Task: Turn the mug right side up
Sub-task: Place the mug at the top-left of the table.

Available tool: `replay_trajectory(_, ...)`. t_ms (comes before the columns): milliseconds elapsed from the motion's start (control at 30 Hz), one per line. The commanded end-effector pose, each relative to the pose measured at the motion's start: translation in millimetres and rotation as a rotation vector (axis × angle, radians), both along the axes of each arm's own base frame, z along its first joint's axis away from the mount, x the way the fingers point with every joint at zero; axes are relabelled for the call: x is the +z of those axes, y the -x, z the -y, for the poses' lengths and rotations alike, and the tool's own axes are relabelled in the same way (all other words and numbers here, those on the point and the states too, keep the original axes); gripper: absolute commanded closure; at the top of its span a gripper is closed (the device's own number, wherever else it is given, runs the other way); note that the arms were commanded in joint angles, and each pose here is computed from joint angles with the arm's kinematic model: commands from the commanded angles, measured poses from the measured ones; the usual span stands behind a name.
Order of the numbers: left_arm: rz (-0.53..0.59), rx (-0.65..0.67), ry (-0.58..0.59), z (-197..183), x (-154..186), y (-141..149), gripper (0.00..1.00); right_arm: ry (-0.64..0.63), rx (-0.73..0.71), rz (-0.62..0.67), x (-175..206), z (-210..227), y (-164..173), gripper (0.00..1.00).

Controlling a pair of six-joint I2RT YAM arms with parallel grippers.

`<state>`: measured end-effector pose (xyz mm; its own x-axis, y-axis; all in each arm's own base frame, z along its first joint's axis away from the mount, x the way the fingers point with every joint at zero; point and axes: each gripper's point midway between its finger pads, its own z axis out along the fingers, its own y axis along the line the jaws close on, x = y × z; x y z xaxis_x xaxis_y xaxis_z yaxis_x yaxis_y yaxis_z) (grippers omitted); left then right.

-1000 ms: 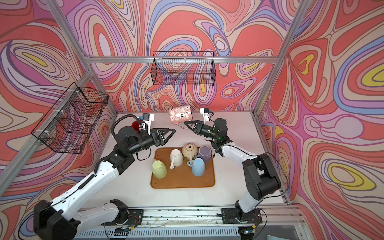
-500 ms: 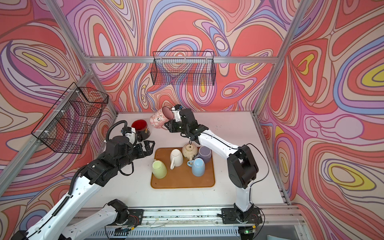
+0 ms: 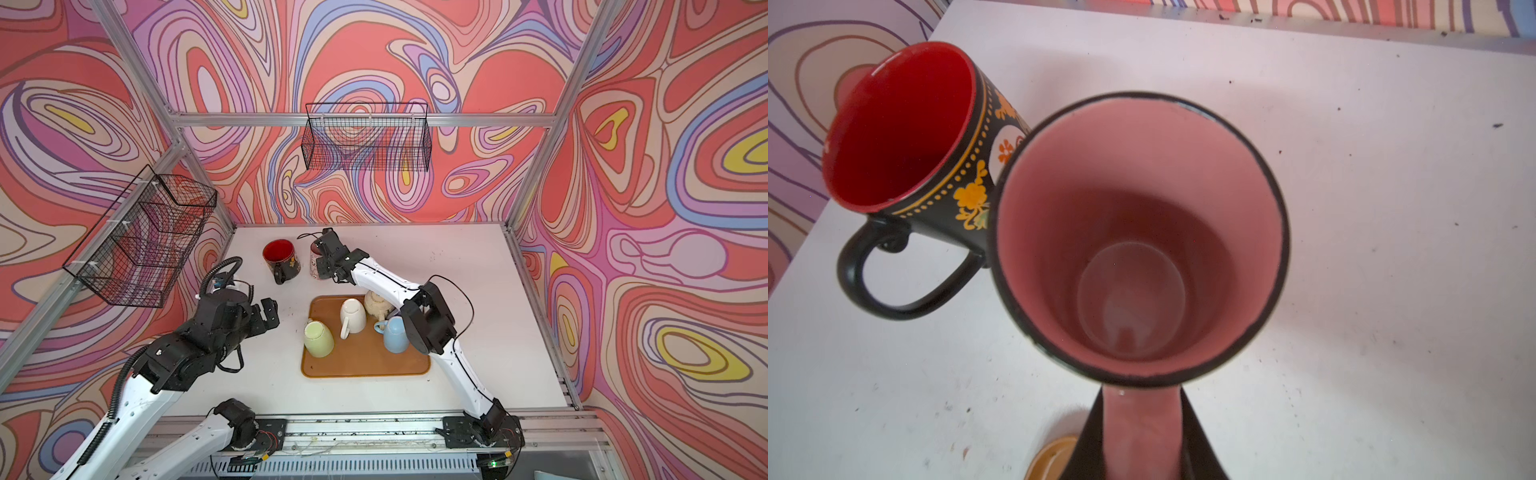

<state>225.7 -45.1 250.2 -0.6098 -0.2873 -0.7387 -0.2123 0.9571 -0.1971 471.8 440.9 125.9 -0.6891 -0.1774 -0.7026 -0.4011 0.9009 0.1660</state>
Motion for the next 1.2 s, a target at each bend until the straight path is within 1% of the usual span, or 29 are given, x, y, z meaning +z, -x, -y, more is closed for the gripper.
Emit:
replay_trajectory(0, -0.043, -0.018, -0.075, -10, -6, 13, 0.00, -0.005, -0.061, 0.132, 39, -9, -13, 1.00)
replay_trajectory(267, -0.036, -0.038, -0.068, -11, -11, 21, 0.00, -0.007, -0.082, 0.168, 21, -24, -20, 1.00)
replay_trajectory(433, -0.023, -0.036, -0.064, -13, -11, 23, 0.00, 0.024, -0.095, 0.206, 12, -29, -24, 1.00)
replay_trajectory(600, -0.010, -0.028, -0.065, -15, -10, 23, 0.00, 0.037, -0.076, 0.231, 2, -39, -26, 1.00)
replay_trajectory(767, -0.002, -0.024, -0.067, -17, -9, 24, 0.00, 0.039, -0.058, 0.232, -10, -47, -27, 1.00)
replay_trajectory(1167, -0.006, -0.025, -0.074, -16, -11, 22, 0.00, 0.021, -0.033, 0.222, -24, -56, -28, 1.00)
